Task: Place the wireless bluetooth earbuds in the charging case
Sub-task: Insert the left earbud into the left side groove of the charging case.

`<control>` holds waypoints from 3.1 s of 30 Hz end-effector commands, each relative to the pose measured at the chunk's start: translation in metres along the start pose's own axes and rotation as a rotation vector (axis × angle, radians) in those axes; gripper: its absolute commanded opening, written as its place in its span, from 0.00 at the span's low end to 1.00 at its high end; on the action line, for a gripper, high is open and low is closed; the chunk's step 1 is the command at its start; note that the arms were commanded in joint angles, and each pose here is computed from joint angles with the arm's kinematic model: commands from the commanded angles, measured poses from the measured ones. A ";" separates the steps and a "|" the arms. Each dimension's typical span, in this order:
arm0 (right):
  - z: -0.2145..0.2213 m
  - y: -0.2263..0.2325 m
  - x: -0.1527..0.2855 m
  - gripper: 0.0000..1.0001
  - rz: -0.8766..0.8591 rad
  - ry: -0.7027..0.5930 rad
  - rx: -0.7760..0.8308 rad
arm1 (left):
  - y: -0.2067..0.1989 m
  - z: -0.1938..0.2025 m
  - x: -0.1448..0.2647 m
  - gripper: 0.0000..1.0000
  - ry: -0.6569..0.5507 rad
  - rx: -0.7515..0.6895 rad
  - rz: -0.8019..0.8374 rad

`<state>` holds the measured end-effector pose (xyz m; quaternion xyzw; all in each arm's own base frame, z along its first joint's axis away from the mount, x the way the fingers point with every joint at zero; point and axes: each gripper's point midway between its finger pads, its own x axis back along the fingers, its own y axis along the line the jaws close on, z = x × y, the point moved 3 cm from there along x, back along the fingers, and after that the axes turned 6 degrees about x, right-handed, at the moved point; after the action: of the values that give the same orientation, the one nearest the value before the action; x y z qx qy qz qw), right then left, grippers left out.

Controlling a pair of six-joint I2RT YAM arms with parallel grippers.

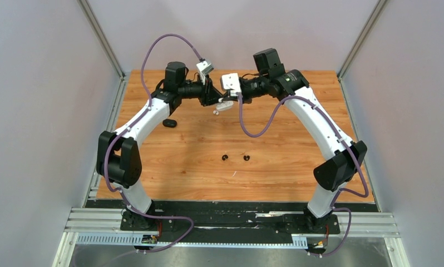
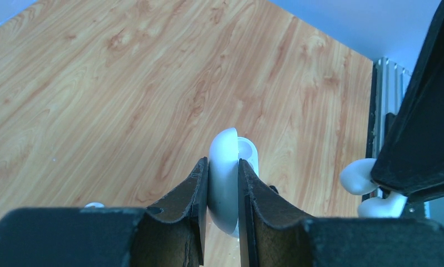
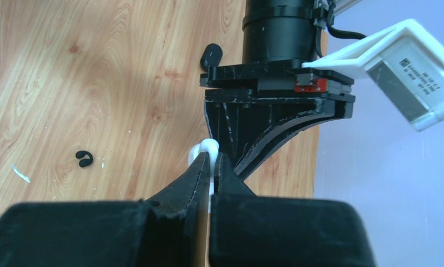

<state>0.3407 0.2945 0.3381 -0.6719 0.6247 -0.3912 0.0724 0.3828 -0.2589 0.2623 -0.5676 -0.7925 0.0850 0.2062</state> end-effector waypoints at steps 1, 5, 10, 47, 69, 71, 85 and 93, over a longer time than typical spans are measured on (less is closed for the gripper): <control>-0.004 0.002 -0.007 0.00 -0.019 -0.056 0.035 | -0.011 -0.025 0.001 0.00 -0.065 0.028 0.043; 0.002 0.004 -0.011 0.00 -0.028 -0.048 0.057 | -0.017 -0.030 0.000 0.00 -0.095 0.041 0.076; 0.007 0.002 -0.016 0.00 -0.028 -0.026 0.088 | -0.020 -0.030 0.001 0.00 -0.091 0.036 0.081; 0.037 0.006 -0.029 0.00 -0.048 0.083 0.120 | -0.022 -0.031 0.002 0.00 -0.095 0.038 0.078; 0.041 0.009 -0.028 0.00 -0.067 0.175 0.166 | -0.023 -0.030 0.002 0.00 -0.092 0.036 0.087; 0.041 0.009 -0.027 0.00 -0.070 0.179 0.167 | -0.024 -0.028 0.001 0.00 -0.086 0.029 0.087; 0.043 0.024 -0.034 0.11 -0.135 0.184 0.113 | -0.028 -0.031 -0.001 0.00 -0.091 0.024 0.091; 0.031 0.004 -0.030 0.22 -0.034 0.186 0.122 | -0.028 -0.029 -0.001 0.00 -0.088 0.028 0.092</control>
<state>0.3576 0.3021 0.2819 -0.6542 0.5764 -0.4890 0.0264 0.3773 -0.2694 0.2755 -0.5761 -0.7777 0.1385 0.2100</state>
